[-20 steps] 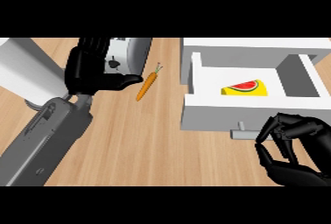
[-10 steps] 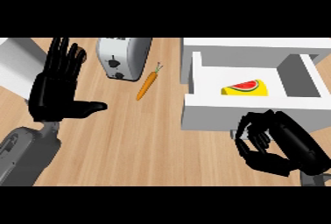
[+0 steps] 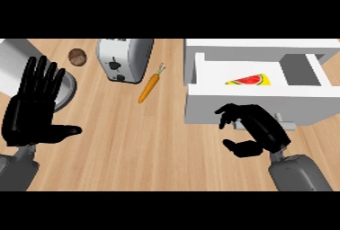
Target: Pick up the cup, place it into the drawer and close the drawer
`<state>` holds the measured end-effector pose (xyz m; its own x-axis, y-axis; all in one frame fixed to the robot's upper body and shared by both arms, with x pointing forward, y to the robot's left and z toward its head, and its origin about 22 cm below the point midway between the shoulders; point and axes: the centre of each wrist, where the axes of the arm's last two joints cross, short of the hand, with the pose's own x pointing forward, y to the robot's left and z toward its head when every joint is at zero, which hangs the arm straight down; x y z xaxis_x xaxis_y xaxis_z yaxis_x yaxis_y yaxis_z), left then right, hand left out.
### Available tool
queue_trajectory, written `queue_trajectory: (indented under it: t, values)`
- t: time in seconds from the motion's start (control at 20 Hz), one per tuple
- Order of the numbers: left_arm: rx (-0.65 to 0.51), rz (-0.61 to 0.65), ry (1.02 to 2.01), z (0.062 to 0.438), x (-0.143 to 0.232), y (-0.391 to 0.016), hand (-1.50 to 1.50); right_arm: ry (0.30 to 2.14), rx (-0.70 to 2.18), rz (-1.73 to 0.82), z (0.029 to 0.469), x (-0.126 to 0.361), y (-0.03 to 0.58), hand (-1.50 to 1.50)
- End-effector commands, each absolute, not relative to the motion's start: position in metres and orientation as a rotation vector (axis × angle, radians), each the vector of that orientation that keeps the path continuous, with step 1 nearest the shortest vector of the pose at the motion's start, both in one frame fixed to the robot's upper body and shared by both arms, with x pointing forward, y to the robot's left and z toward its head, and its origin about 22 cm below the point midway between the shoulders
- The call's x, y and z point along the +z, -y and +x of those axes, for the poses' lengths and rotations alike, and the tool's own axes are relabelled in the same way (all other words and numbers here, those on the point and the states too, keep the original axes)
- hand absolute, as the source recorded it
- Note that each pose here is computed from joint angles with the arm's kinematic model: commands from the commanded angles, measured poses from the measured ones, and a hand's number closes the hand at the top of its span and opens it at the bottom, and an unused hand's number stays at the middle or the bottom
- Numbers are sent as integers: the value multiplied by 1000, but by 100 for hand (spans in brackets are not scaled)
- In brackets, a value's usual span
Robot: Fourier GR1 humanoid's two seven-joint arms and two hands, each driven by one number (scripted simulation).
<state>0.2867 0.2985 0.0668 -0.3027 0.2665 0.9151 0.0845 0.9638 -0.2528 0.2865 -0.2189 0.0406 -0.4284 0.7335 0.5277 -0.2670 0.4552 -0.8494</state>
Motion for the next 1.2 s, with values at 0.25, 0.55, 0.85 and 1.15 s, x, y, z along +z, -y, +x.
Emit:
queue_trajectory:
  t: [0.25,0.55,0.85,1.15]
  values:
    - [193,-260,1887,264,50,-345,-150,1539,1283,-433,331,8,224,-150]
    - [185,-287,1898,266,41,-343,-150,1525,1226,-429,373,-17,219,-150]
    - [187,-287,1899,267,44,-365,-150,1523,1196,-364,405,-2,229,-150]
    - [183,-310,1886,267,40,-336,-150,1492,1211,-373,419,17,268,-150]
